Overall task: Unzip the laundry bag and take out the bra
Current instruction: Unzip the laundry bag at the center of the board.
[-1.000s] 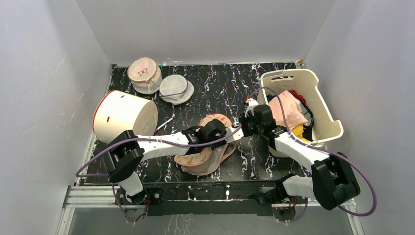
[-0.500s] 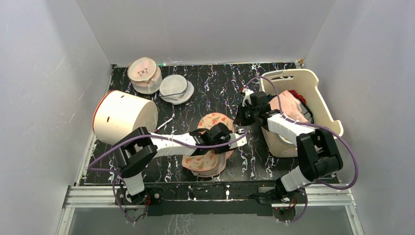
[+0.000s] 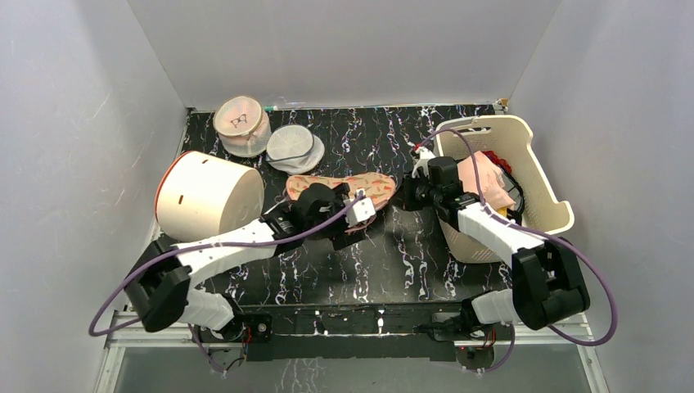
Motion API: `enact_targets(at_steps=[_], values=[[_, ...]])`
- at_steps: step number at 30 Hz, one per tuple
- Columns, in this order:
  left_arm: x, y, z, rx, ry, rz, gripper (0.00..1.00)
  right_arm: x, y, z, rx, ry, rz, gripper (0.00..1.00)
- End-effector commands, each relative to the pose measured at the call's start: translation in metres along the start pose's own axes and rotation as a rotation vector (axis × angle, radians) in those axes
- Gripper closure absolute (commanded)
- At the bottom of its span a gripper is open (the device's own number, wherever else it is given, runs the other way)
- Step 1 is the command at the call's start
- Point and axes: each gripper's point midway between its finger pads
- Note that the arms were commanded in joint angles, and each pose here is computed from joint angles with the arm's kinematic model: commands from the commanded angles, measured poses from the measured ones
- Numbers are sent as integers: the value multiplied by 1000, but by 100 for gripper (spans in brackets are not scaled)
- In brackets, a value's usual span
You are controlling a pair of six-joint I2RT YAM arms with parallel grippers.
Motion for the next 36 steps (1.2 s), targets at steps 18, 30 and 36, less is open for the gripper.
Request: enact_targets(at_steps=[18, 30, 36], values=[[1, -33, 25, -24, 105, -26, 26, 69, 16, -45, 59, 14, 159, 100], [-3, -34, 32, -87, 83, -33, 26, 77, 27, -38, 29, 34, 183, 100], [-4, -43, 21, -36, 62, -42, 54, 70, 23, -45, 51, 43, 163, 100]])
Point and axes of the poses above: each gripper's point midway between its finger pads, its own y axis back along the fingers, its own x axis along the line the jaws close on, z = x × y, and after that the axes turned 5 degrees about -y, right-handed
